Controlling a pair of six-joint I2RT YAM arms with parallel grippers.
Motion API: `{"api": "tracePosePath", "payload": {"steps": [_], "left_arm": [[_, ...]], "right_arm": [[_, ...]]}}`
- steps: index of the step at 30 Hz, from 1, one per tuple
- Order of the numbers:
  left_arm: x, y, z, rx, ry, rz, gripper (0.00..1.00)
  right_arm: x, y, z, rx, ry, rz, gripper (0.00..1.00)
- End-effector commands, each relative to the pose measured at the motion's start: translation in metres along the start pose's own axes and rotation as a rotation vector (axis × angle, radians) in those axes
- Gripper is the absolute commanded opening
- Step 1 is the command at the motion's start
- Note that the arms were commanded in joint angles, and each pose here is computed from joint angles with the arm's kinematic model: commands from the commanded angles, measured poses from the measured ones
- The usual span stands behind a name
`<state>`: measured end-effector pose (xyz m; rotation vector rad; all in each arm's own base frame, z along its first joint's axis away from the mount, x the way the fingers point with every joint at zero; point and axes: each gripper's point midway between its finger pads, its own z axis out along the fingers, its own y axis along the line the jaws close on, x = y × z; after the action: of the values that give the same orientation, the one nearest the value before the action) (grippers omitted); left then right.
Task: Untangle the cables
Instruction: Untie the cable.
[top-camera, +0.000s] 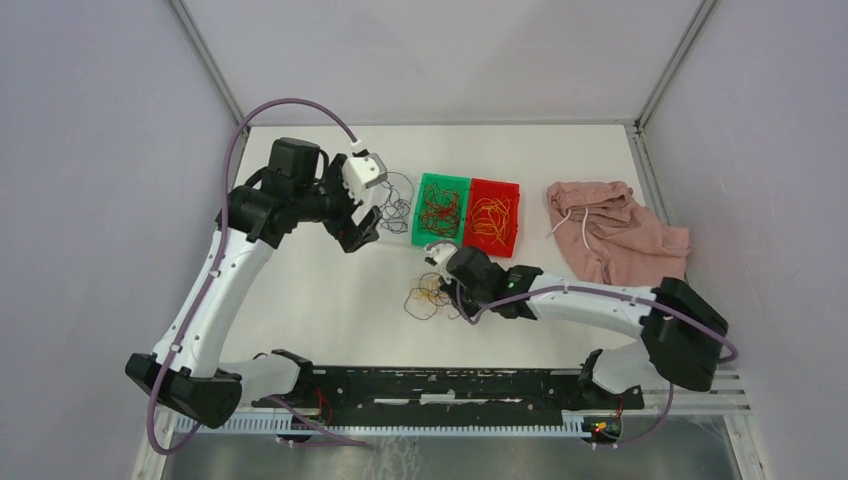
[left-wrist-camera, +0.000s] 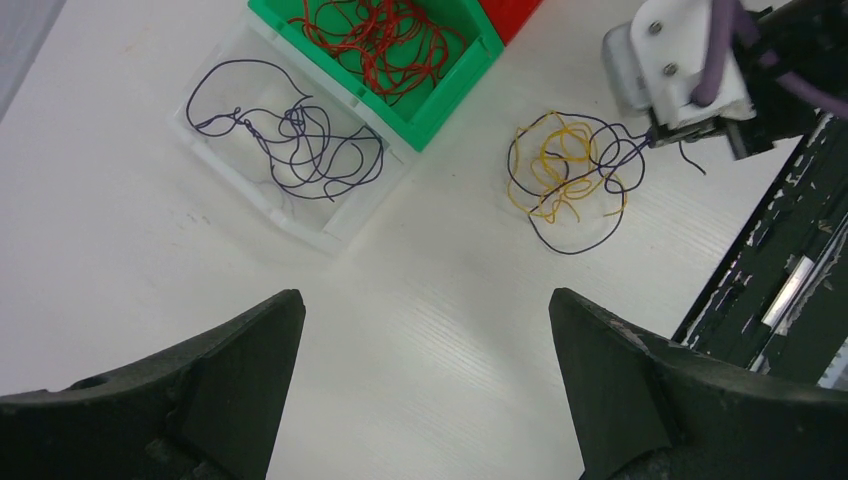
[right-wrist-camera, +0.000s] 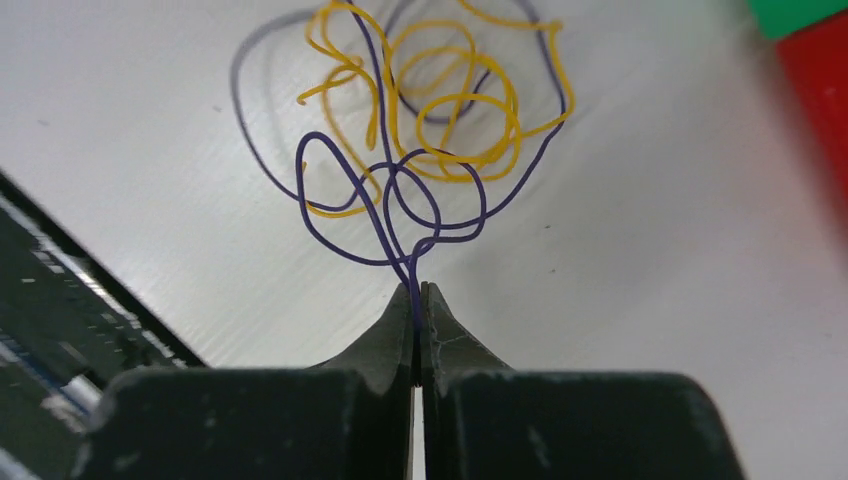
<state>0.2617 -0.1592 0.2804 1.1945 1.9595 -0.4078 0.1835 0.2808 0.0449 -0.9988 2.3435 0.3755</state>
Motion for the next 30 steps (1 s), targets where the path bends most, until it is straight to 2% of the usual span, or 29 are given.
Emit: {"api": "tracePosePath", "payload": {"steps": [1,9,15,20,24,27,30], "left_arm": [[-0.012,-0.005,-0.006,0.014,-0.073,0.043,0.99],[-0.016,-0.038,-0.012,0.139,-0.161,0.037,0.99],[-0.022,-0.066,-0.031,0.241,-0.228,0.104,0.98],[-0.025,-0.082,-0.033,0.321,-0.279,0.116,0.85],[-0.018,-0.091,-0.025,0.389,-0.277,0.088,0.73],[-0.017,-0.089,-0.014,0.392,-0.268,-0.015,0.57],[-0.018,-0.088,-0.010,0.378,-0.293,-0.064,0.53]], "right_arm": [[-0.076,0.020,-0.067,-0.099,-0.236,0.047,0.00],[-0.136,0.055,-0.141,-0.303,-0.362,0.038,0.01],[-0.160,0.069,-0.150,-0.365,-0.398,0.014,0.01],[-0.169,0.079,-0.145,-0.410,-0.393,0.012,0.01],[-0.173,0.084,-0.145,-0.432,-0.399,0.018,0.00],[-0.178,0.081,-0.146,-0.420,-0.428,0.042,0.00],[-0.180,0.082,-0.145,-0.428,-0.448,0.067,0.00]]}}
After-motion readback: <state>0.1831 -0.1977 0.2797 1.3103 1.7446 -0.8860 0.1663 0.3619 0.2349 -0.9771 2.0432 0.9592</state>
